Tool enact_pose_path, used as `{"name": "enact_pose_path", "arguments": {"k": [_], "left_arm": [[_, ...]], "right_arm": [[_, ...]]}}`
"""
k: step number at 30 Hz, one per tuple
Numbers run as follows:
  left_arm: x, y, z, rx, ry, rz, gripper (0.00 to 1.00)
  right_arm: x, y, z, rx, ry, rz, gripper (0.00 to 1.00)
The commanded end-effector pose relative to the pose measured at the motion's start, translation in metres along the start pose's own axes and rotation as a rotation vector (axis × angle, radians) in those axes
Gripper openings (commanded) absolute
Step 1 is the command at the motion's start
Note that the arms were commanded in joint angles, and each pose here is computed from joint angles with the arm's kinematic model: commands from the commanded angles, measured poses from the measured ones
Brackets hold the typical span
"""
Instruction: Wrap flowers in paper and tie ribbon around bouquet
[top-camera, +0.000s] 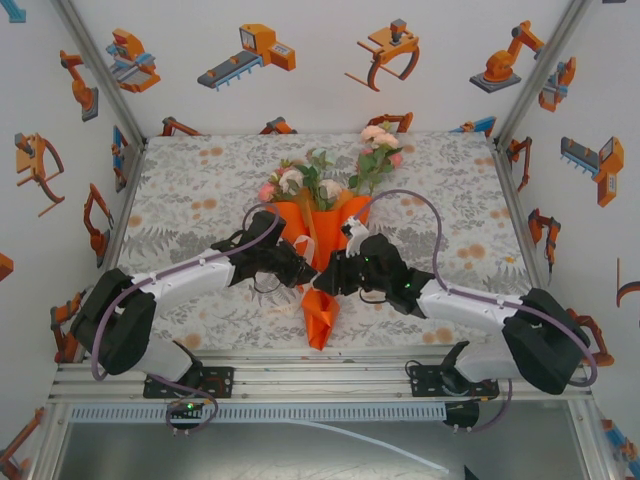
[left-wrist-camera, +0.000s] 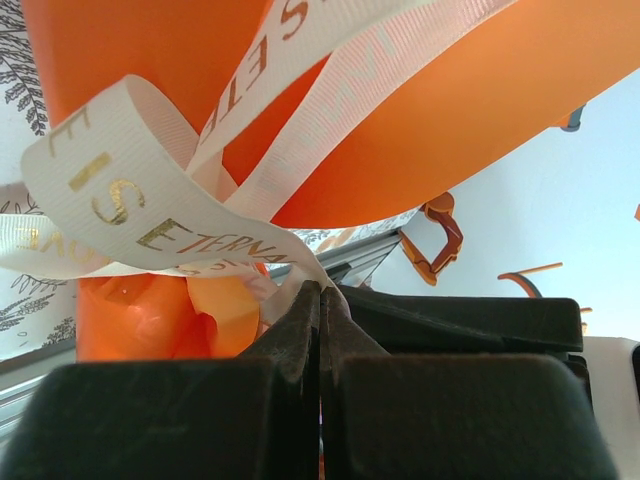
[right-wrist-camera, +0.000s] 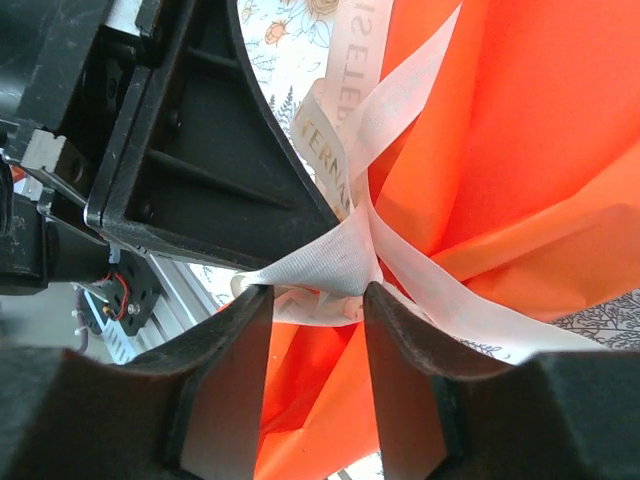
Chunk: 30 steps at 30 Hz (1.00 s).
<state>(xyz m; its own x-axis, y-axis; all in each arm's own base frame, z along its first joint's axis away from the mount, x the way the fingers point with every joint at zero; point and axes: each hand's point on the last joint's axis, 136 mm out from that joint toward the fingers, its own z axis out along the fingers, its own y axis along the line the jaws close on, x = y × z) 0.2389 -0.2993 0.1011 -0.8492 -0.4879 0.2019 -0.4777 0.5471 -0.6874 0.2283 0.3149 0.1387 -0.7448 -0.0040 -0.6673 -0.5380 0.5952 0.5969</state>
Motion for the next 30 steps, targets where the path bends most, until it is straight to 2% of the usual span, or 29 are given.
{"name": "enact_pose_path", "arguments": {"k": [1, 9, 14, 18, 20, 22, 25, 28, 30], "left_arm": [[0.007, 0.004, -0.003, -0.014, 0.025, -0.034, 0.0], [0.006, 0.005, -0.004, -0.014, 0.019, -0.034, 0.0], [0.004, 0.008, -0.007, -0.029, 0.002, -0.032, 0.0], [0.002, 0.01, -0.009, -0.033, -0.012, -0.029, 0.0], [0.001, 0.007, -0.01, -0.021, -0.014, -0.015, 0.01], [-0.003, 0.001, -0.016, -0.011, -0.038, 0.016, 0.12], [-0.016, -0.013, -0.039, 0.01, -0.132, 0.14, 0.24], [-0.027, -0.031, -0.07, 0.011, -0.28, 0.373, 0.25], [-0.023, -0.039, -0.08, 0.044, -0.301, 0.516, 0.27]], "right_arm": [[-0.005, 0.001, 0.003, -0.005, -0.032, -0.006, 0.35], [-0.008, -0.022, -0.003, 0.13, -0.051, 0.02, 0.35], [-0.012, -0.032, -0.01, 0.191, -0.086, -0.015, 0.2], [-0.014, -0.018, -0.012, 0.124, -0.088, -0.061, 0.02], [-0.015, -0.014, -0.013, 0.1, -0.099, -0.067, 0.0], [-0.017, -0.013, -0.013, 0.099, -0.107, -0.068, 0.0], [-0.017, -0.014, -0.014, 0.108, -0.106, -0.07, 0.0], [-0.015, -0.016, -0.013, 0.12, -0.088, -0.071, 0.0], [-0.016, -0.015, -0.013, 0.118, -0.086, -0.069, 0.0]]}}
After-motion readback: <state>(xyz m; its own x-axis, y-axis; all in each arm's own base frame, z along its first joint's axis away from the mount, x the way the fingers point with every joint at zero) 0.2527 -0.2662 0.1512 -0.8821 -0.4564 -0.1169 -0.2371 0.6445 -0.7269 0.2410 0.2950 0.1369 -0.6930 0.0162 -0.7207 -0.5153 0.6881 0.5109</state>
